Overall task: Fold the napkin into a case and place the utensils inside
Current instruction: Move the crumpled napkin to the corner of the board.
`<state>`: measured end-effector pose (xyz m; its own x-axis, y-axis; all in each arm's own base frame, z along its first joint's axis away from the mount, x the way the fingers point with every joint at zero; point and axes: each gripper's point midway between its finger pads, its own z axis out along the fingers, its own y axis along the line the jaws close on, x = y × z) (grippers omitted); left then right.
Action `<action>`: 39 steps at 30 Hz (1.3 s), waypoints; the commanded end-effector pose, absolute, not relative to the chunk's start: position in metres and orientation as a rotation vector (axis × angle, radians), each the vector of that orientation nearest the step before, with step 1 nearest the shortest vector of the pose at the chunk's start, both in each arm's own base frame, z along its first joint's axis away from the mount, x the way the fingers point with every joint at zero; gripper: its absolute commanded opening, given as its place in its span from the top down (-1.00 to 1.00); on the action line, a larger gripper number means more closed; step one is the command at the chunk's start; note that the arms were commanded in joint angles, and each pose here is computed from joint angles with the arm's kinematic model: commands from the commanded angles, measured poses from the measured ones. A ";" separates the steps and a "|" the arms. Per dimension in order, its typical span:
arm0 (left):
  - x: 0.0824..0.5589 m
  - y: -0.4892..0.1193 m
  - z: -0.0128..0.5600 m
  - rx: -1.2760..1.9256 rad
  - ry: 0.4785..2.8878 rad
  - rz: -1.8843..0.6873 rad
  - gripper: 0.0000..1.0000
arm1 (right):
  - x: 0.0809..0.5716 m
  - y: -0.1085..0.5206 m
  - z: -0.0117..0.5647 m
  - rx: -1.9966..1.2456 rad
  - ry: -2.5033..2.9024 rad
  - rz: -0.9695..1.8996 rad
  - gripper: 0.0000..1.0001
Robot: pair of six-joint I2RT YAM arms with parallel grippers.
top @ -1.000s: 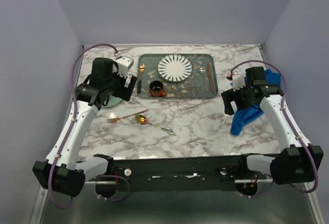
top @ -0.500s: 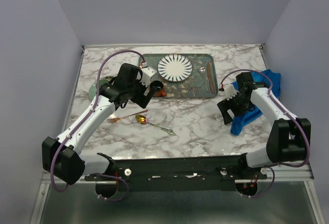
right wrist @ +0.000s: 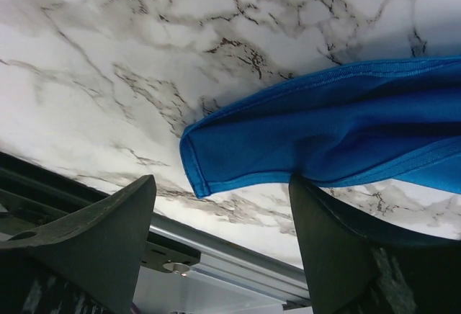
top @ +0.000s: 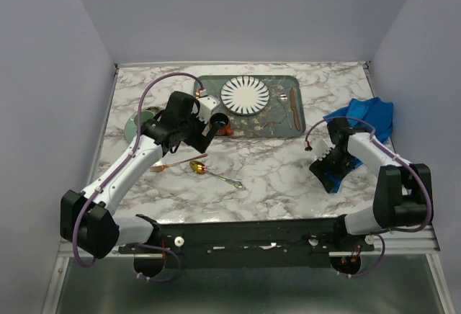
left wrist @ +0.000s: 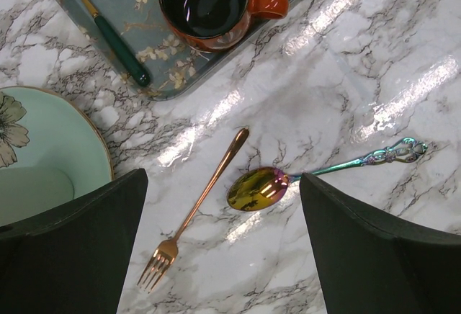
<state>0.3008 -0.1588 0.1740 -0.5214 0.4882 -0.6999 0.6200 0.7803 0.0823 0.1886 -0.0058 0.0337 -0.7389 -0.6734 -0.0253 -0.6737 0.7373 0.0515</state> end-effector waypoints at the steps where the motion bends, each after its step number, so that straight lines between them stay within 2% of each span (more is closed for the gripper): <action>1: 0.302 -0.165 0.173 0.823 2.206 -0.259 -0.97 | 0.188 -0.026 0.022 -1.243 2.922 -0.050 -0.62; 5: 0.303 -0.165 0.172 0.819 2.209 -0.259 -0.97 | 0.187 -0.023 0.013 -1.264 2.921 -0.033 -0.35; 8: 0.304 -0.165 0.171 0.812 2.212 -0.258 -0.97 | 0.183 -0.013 0.008 -1.297 2.913 0.013 -0.02; 9: 0.304 -0.165 0.170 0.814 2.214 -0.257 -0.97 | 0.182 -0.011 0.007 -1.307 2.913 0.019 0.27; 11: 0.305 -0.166 0.170 0.810 2.216 -0.259 -0.97 | 0.178 0.004 0.008 -1.328 2.900 0.114 0.65; 12: 0.306 -0.166 0.170 0.809 2.217 -0.259 -0.97 | 0.177 0.010 0.009 -1.321 2.900 0.143 0.98; 16: 0.309 -0.169 0.174 0.789 2.220 -0.277 -0.97 | 0.182 0.047 0.030 -1.281 2.837 0.415 0.99; 20: 0.312 -0.175 0.182 0.771 2.210 -0.311 -0.96 | 0.195 0.106 0.078 -1.164 2.674 0.823 0.99; 23: 0.312 -0.181 0.184 0.754 2.216 -0.351 -0.96 | 0.206 0.142 0.113 -1.124 2.522 1.020 0.99; 31: 0.305 -0.208 0.181 0.691 2.248 -0.562 -0.93 | 0.205 0.217 0.177 -1.142 2.266 1.323 0.95; 32: 0.303 -0.210 0.178 0.678 2.259 -0.582 -0.93 | 0.201 0.223 0.181 -1.150 2.243 1.360 0.76; 33: 0.303 -0.212 0.177 0.677 2.265 -0.600 -0.93 | 0.202 0.225 0.183 -1.138 2.251 1.381 0.10; 34: 0.300 -0.215 0.173 0.684 2.279 -0.630 -0.92 | 0.204 0.223 0.183 -1.134 2.266 1.372 -0.18; 35: 0.297 -0.218 0.169 0.685 2.295 -0.652 -0.91 | 0.210 0.216 0.184 -1.128 2.297 1.324 -0.35; 36: 0.295 -0.220 0.166 0.685 2.307 -0.675 -0.90 | 0.214 0.211 0.182 -1.124 2.305 1.287 -0.43; 39: 0.283 -0.228 0.153 0.713 2.342 -0.753 -0.85 | 0.241 0.174 0.168 -1.035 2.376 1.085 -0.43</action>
<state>0.3000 -0.2083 0.1644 -0.6435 0.3265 -0.6923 0.6126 0.7620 -0.2101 0.2127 0.2094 0.1720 -0.6327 -0.5208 -0.5731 -0.7651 0.3060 0.5665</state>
